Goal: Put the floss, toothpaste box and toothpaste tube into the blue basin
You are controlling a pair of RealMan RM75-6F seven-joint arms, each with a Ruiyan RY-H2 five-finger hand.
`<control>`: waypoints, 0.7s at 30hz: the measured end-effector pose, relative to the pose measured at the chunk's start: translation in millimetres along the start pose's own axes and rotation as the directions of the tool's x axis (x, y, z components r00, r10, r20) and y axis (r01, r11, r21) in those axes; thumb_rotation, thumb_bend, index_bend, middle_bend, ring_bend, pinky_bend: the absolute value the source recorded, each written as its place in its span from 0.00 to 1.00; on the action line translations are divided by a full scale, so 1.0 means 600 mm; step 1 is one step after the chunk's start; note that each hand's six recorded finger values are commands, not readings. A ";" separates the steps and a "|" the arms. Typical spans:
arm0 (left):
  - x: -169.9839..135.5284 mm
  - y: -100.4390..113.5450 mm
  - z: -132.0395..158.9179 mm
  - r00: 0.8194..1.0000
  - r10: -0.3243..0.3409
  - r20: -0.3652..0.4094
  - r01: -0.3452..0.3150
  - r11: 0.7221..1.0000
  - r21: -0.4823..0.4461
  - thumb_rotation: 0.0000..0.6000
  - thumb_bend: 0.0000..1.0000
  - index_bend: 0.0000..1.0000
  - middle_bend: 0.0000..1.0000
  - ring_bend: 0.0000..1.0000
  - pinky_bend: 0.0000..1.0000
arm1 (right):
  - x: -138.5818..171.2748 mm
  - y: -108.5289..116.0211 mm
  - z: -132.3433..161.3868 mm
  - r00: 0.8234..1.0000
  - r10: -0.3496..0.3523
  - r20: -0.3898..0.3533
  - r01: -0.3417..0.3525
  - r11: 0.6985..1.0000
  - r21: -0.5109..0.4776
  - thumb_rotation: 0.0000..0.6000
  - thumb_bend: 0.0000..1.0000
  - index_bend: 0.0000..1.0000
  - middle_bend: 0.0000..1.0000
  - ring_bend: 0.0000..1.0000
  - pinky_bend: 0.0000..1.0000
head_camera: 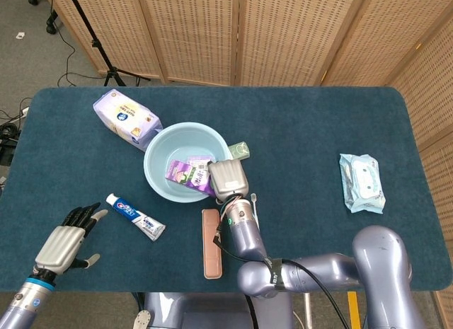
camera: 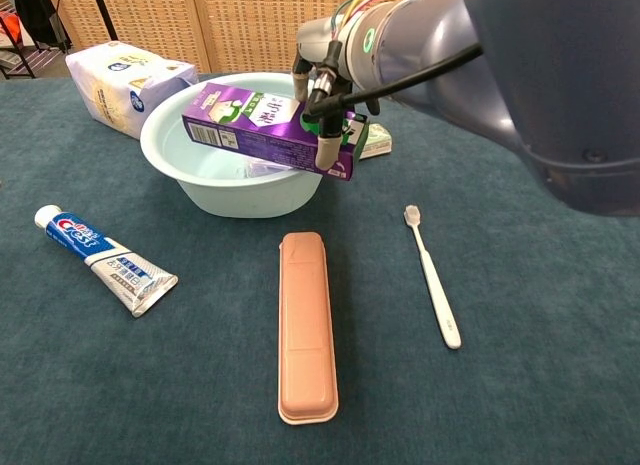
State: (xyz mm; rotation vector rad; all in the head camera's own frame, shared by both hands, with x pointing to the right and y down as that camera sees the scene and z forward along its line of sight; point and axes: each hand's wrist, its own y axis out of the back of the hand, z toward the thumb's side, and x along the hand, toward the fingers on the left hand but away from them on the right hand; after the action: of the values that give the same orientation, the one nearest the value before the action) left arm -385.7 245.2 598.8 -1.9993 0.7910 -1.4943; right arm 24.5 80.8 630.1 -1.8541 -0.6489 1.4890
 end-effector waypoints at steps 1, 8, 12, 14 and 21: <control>0.000 0.000 0.000 1.000 0.000 -0.001 0.000 1.000 0.000 1.00 0.22 0.00 0.00 0.00 0.00 | 0.000 -0.001 0.001 1.000 0.002 -0.004 -0.002 1.000 -0.007 1.00 0.21 0.55 0.38 0.45 0.62; 0.001 -0.004 0.000 1.000 -0.005 0.000 0.005 1.000 0.004 1.00 0.22 0.00 0.00 0.00 0.00 | -0.004 0.000 0.005 1.000 -0.016 -0.021 0.015 0.999 -0.047 1.00 0.19 0.36 0.18 0.22 0.53; 0.001 -0.003 0.001 1.000 -0.002 0.001 0.002 1.000 0.004 1.00 0.22 0.00 0.00 0.00 0.00 | -0.004 0.003 0.006 0.999 -0.033 -0.026 0.031 0.998 -0.059 1.00 0.18 0.34 0.16 0.19 0.51; 0.001 -0.002 0.001 1.000 0.000 0.001 0.000 1.000 0.004 1.00 0.22 0.00 0.00 0.00 0.00 | -0.004 0.003 0.004 0.999 -0.036 -0.024 0.034 0.998 -0.061 1.00 0.18 0.34 0.16 0.18 0.49; 0.000 -0.001 0.003 1.000 0.003 0.004 -0.003 1.000 0.003 1.00 0.22 0.00 0.00 0.00 0.00 | -0.001 0.021 0.009 0.997 -0.072 -0.036 0.069 0.995 -0.075 1.00 0.18 0.29 0.08 0.05 0.33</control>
State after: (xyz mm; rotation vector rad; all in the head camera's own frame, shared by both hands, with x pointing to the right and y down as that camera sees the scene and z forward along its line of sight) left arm -384.1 245.5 598.6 -1.9972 0.7896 -1.4888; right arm 18.9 73.3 620.4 -1.8905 -0.7519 1.3980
